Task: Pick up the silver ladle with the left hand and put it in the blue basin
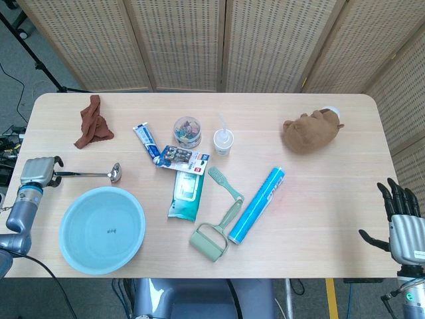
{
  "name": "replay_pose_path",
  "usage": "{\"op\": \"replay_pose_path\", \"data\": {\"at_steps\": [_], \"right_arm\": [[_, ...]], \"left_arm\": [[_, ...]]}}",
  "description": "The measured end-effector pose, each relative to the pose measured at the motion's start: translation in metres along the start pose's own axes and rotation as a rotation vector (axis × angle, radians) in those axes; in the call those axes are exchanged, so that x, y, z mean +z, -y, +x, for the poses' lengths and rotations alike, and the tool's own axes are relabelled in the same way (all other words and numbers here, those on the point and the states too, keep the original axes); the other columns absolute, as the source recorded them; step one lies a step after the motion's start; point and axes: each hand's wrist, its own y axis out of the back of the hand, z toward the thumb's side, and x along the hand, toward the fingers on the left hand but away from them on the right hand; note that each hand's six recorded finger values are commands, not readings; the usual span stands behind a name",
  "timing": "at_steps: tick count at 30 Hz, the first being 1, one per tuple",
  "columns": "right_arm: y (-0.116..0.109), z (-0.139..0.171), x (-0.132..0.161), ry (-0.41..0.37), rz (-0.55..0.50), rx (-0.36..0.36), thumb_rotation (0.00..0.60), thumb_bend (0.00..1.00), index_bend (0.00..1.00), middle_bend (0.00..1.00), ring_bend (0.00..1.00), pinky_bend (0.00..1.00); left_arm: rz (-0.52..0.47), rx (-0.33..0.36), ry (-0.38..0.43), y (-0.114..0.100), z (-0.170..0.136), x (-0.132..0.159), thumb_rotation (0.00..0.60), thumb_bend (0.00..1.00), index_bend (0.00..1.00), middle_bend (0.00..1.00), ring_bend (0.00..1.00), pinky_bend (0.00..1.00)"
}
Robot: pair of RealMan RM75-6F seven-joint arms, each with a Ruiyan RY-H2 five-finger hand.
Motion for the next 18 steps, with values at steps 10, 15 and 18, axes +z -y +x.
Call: {"op": "replay_pose_path", "data": {"at_steps": [10,15,18], "right_arm": [[0.003,-0.001,-0.003,0.011,0.003,0.006,0.6,0.0,0.0,0.0,0.0,0.0],[0.004,-0.002,-0.003,0.015,0.006,0.008,0.6,0.0,0.0,0.0,0.0,0.0],[0.004,-0.002,-0.004,0.018,0.007,0.01,0.6,0.0,0.0,0.0,0.0,0.0]], "left_arm": [[-0.021,0.001,0.006,0.011,0.007,0.013,0.6,0.37,0.39,0.93,0.75,0.75],[-0.021,0.004,0.009,0.013,0.008,0.016,0.6,0.37,0.39,0.93,0.75,0.75],[-0.021,0.008,0.006,0.015,0.009,0.018,0.6,0.37,0.39,0.93,0.75,0.75]]}}
